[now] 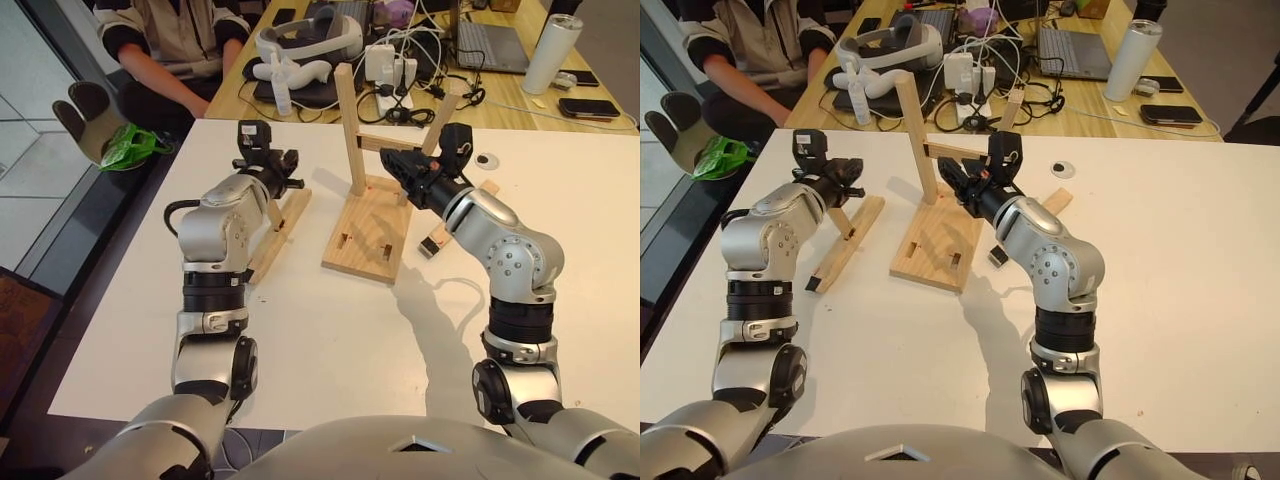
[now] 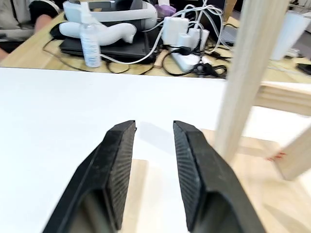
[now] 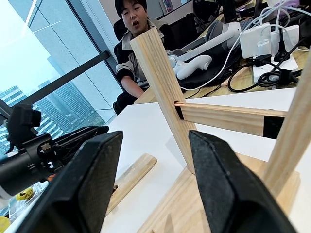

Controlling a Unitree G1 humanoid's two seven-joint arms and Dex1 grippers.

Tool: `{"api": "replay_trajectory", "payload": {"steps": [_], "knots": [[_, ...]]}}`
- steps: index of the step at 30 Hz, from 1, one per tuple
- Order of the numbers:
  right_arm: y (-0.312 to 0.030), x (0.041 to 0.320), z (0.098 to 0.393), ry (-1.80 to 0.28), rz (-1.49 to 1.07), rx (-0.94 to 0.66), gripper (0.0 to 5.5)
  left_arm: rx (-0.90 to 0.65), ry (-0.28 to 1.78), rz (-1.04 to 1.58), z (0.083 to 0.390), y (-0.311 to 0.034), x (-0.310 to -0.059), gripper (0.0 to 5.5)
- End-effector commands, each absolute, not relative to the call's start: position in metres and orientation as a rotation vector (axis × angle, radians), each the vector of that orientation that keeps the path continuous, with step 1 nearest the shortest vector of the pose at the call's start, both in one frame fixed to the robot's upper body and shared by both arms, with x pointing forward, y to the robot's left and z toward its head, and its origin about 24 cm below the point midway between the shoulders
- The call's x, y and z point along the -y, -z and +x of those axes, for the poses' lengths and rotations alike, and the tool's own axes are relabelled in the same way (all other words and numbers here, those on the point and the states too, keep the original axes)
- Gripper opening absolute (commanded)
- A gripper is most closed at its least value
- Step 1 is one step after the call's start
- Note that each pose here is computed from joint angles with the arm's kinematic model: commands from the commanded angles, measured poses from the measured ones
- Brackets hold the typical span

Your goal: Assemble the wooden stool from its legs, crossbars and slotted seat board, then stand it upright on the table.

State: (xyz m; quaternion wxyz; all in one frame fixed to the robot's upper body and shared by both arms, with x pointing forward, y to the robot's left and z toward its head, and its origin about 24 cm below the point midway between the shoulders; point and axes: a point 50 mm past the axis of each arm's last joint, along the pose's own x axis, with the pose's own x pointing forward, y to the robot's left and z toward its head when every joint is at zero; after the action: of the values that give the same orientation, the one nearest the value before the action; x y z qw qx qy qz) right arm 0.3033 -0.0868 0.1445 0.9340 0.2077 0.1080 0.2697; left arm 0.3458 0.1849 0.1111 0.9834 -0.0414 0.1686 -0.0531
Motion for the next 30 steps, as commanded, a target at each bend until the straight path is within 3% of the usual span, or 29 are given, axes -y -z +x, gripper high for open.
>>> {"api": "replay_trajectory", "payload": {"steps": [1, 15, 19, 22, 25, 28, 30], "knots": [[-0.146, 0.089, 0.304, -0.541, 0.419, -0.214, 2.53, -0.47, 0.081, -0.141, 0.338, -0.077, -0.187, 1.42], [-0.147, 0.087, 0.304, -0.544, 0.423, -0.209, 2.53, -0.072, 0.2, -0.156, 0.354, -0.188, -0.169, 1.42], [-0.147, 0.087, 0.303, -0.539, 0.424, -0.209, 2.53, 0.016, 0.174, -0.153, 0.348, -0.217, -0.186, 1.42], [-0.146, 0.089, 0.302, -0.535, 0.423, -0.209, 2.53, -0.092, 0.009, -0.011, 0.342, -0.196, -0.227, 1.42], [-0.147, 0.089, 0.303, -0.531, 0.424, -0.207, 2.53, -0.315, -0.086, 0.23, 0.331, -0.151, -0.256, 1.42], [-0.145, 0.089, 0.301, -0.534, 0.424, -0.212, 2.53, -0.43, -0.064, 0.373, 0.329, -0.119, -0.254, 1.42], [-0.145, 0.088, 0.301, -0.541, 0.422, -0.214, 2.53, -0.413, -0.017, 0.372, 0.336, -0.115, -0.236, 1.42]]}}
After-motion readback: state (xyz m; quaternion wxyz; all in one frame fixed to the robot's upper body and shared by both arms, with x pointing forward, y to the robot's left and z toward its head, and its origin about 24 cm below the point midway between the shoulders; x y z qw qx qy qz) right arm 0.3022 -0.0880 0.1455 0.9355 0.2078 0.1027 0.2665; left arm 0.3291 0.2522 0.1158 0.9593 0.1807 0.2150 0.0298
